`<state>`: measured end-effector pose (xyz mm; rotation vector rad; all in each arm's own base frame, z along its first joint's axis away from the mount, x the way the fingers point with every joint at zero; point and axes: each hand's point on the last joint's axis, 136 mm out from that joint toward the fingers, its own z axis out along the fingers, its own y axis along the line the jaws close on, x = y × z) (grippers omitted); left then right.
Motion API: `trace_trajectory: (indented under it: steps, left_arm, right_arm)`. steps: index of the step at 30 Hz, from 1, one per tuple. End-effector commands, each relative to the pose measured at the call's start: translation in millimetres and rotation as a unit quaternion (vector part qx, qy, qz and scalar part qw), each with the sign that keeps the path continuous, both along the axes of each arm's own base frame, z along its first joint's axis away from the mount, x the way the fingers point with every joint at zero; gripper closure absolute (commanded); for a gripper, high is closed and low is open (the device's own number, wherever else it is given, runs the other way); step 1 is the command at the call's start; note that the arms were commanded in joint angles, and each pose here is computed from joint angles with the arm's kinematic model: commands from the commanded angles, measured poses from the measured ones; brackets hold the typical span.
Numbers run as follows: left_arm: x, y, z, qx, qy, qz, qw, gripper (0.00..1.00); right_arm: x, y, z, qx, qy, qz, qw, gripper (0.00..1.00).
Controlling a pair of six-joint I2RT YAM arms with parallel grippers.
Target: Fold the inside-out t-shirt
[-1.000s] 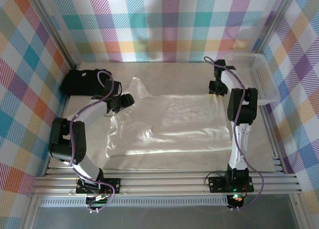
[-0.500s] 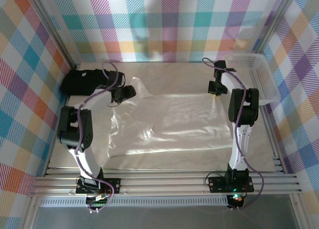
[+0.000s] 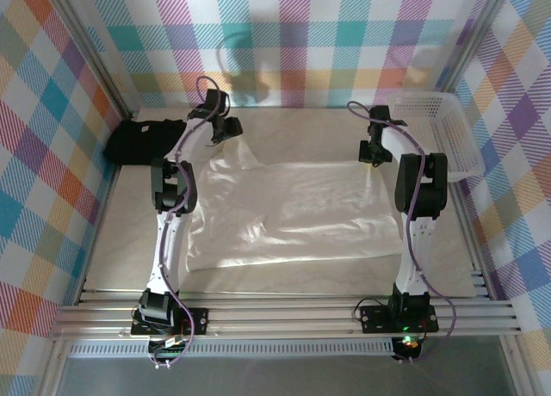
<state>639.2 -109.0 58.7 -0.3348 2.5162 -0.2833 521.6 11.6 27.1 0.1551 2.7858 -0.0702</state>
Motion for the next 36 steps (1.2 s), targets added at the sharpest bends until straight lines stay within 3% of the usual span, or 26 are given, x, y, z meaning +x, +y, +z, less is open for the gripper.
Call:
trace_trajectory:
  steps: [1, 9, 23, 27, 36]
  left_arm:
    - [-6, 7, -14, 0.022, 0.033, -0.016, 0.999, 0.42]
    - [4, -3, -33, 0.019, 0.020, -0.041, 0.999, 0.52]
    - [7, -12, -36, 0.008, 0.014, -0.058, 0.998, 0.91]
    - [10, -13, -23, -0.002, 0.000, -0.062, 0.998, 1.00]
    - [15, -4, 49, -0.012, -0.055, -0.060, 0.997, 1.00]
  right_arm:
    - [3, 11, 22, 0.013, -0.024, 0.016, 0.999, 0.97]
    - [3, 21, 30, 0.021, -0.031, 0.026, 0.999, 0.97]
    - [10, 18, 30, -0.003, -0.034, 0.024, 0.999, 0.97]
    - [12, 7, 31, -0.036, -0.033, 0.015, 0.999, 0.98]
    - [15, -3, 43, -0.066, -0.044, 0.011, 0.997, 0.98]
